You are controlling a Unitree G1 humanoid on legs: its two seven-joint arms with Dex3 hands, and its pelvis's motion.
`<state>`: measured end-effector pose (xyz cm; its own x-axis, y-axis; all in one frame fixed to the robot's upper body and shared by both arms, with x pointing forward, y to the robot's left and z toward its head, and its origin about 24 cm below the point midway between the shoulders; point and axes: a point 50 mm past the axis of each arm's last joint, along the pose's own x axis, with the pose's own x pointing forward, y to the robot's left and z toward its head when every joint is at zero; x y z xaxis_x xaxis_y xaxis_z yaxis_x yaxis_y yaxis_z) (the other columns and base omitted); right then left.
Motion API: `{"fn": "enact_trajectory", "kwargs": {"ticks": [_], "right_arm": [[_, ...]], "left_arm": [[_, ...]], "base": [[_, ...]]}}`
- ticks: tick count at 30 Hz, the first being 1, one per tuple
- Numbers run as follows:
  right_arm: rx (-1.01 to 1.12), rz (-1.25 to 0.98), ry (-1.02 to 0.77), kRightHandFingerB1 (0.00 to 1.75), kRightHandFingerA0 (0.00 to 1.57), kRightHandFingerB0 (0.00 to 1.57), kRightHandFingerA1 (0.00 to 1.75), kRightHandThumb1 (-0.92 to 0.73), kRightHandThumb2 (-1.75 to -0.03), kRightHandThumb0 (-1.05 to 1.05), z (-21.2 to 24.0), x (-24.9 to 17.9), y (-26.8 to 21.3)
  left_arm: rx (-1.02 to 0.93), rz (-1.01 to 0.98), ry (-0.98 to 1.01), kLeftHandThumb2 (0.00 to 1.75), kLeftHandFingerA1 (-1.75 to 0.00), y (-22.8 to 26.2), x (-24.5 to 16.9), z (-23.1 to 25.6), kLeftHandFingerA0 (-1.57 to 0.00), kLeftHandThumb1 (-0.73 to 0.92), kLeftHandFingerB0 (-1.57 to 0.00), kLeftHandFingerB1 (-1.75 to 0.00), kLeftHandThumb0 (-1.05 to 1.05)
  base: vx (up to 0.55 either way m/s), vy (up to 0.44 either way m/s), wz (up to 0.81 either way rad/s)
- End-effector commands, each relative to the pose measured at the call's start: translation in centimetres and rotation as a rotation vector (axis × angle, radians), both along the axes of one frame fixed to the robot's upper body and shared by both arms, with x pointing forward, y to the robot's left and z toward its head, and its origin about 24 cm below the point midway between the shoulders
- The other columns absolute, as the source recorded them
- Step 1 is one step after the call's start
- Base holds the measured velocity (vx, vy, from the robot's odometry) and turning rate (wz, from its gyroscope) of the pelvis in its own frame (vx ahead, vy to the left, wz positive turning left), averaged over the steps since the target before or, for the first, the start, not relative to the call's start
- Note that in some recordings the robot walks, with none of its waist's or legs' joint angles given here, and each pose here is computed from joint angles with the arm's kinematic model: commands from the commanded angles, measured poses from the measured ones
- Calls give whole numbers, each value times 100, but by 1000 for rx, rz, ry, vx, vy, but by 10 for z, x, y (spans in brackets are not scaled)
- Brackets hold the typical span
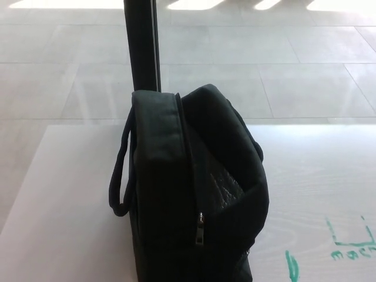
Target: The robot uses its right hand to pick up the cube kept on the middle of the desk and put it inside the bag next to it
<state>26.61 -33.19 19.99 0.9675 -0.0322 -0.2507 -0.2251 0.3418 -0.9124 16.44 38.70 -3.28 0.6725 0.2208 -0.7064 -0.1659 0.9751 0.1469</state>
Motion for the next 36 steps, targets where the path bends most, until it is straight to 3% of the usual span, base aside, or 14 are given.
{"fn": "enact_trajectory", "kwargs": {"ticks": [1, 2, 4, 7, 8, 17, 21, 24, 25, 28, 29, 34, 35, 36], "right_arm": [[144, -361, -167, 41, 8, 5, 51, -61, -97, -82, -43, -63, -71], [170, -400, -179, 49, 2, 0, 53, -47, -105, -37, -50, -71, -78], [191, -430, -175, 26, 8, 13, 42, -76, -63, -74, -57, -78, -85], [205, -511, -150, 34, 3, 6, 49, -60, -99, -76, -68, -92, -97], [205, -539, -143, 33, 0, 11, 49, -66, -101, -92, -73, -98, -100], [256, -710, -117, 51, 3, 0, 54, -45, -105, -39, -116, -138, -114], [298, -765, -107, 32, 9, 11, 49, -78, -62, -75, -131, -145, -120], [313, -825, -89, 50, 2, 0, 53, -48, -106, -38, -145, -155, -124], [328, -846, -74, 40, 1, 8, 50, -66, -99, -88, -152, -156, -123], [412, -898, -25, 29, 8, 14, 43, -79, -63, -73, -176, -161, -118], [421, -892, -1, 50, 2, 0, 53, -50, -107, -37, -181, -161, -114], [527, -819, 104, 50, 1, 0, 53, -50, -107, -37, -212, -166, -95], [538, -806, 112, 36, 13, 14, 50, -78, -63, -68, -217, -165, -92], [563, -800, 139, 36, 13, 13, 50, -78, -62, -68, -221, -166, -89]], "left_arm": [[40, -7, 11, 59, -57, 3, -9, -2, -39, 62, -36, -46, -74], [21, 15, 6, 58, -57, 3, -9, -3, -39, 62, -36, -45, -71], [18, 27, 11, 58, -56, 3, -10, -4, -38, 62, -36, -45, -72], [14, 25, 16, 95, -63, 4, -10, -4, -36, 47, -20, -50, -71], [28, 2, 25, 59, -56, 4, -11, -4, -38, 62, -34, -44, -73], [47, 10, 11, 58, -59, 2, -11, -2, -42, 64, -39, -49, -72], [50, 10, 8, 58, -59, 4, -10, -2, -41, 61, -38, -48, -72], [31, 10, 16, 58, -59, 4, -10, -1, -38, 61, -36, -47, -72], [24, 23, 11, 58, -59, 4, -10, -2, -39, 61, -35, -46, -69], [46, 18, 19, 59, -62, 4, -12, -3, -43, 62, -40, -50, -71], [55, -1, 49, 58, -60, 5, -13, -3, -43, 63, -38, -47, -72], [38, -18, 92, 94, -63, 6, -17, -6, -37, 47, -22, -49, -76], [46, -24, 93, 61, -55, 5, -17, -5, -37, 62, -32, -42, -75], [34, -17, 95, 95, -64, 5, -18, -6, -38, 47, -18, -48, -72]], "base": [[0, 0, 0], [0, 0, 0], [0, 0, 0], [0, 0, 0], [0, 0, 0], [0, 0, 0], [0, 0, 0], [0, 0, 0], [0, 0, 0], [0, 0, 0], [0, 0, 0], [0, 0, 0], [0, 0, 0], [0, 0, 0]]}}
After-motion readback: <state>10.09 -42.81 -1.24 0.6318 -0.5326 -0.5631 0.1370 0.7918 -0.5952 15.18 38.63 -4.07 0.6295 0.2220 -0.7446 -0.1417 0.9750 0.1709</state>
